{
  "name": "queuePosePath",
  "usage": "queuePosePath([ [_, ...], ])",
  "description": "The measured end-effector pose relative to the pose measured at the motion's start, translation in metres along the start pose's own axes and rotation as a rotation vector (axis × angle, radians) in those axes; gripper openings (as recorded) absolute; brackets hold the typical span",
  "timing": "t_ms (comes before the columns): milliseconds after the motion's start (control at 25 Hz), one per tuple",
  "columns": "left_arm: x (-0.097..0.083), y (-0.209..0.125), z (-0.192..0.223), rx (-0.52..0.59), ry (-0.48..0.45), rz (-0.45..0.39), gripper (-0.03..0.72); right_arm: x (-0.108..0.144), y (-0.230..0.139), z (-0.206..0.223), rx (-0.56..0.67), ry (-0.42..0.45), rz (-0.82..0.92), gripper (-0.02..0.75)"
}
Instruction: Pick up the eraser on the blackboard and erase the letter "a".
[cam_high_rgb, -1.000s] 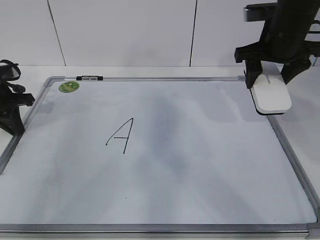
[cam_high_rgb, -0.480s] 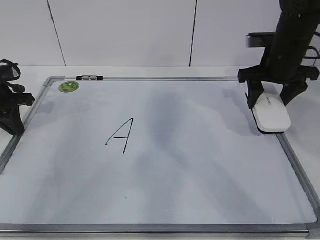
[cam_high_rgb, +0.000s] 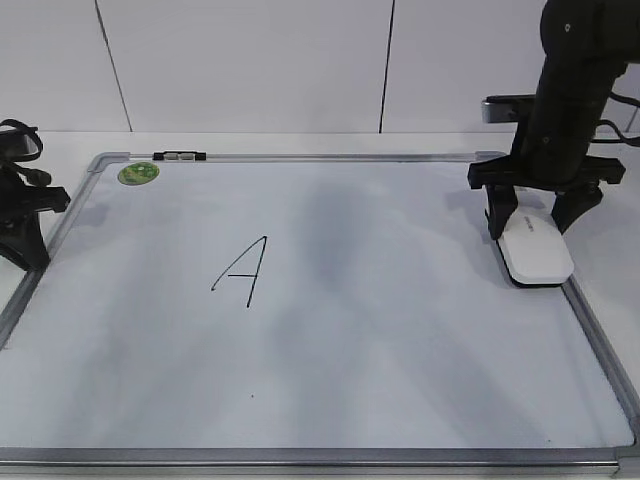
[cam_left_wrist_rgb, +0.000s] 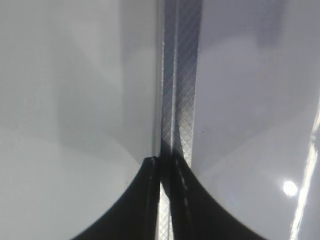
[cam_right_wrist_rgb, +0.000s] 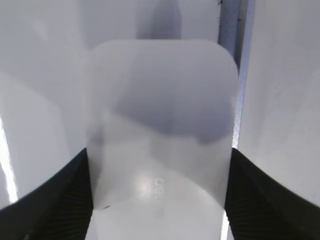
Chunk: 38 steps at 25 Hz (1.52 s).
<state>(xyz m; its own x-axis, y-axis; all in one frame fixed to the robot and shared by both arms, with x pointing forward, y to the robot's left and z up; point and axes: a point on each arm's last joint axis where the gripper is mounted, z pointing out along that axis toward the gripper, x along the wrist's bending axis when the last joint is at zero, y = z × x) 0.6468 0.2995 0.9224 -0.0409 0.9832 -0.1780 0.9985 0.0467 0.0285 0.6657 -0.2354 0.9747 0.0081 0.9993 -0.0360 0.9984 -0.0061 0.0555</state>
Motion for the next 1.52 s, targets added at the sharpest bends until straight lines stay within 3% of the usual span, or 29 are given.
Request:
queuePosePath([
  [1520,0.0,0.0,0.0,0.0,0.0,0.0,0.014,0.0,0.003,0.021,0.044,-0.004,0.001,0.558],
])
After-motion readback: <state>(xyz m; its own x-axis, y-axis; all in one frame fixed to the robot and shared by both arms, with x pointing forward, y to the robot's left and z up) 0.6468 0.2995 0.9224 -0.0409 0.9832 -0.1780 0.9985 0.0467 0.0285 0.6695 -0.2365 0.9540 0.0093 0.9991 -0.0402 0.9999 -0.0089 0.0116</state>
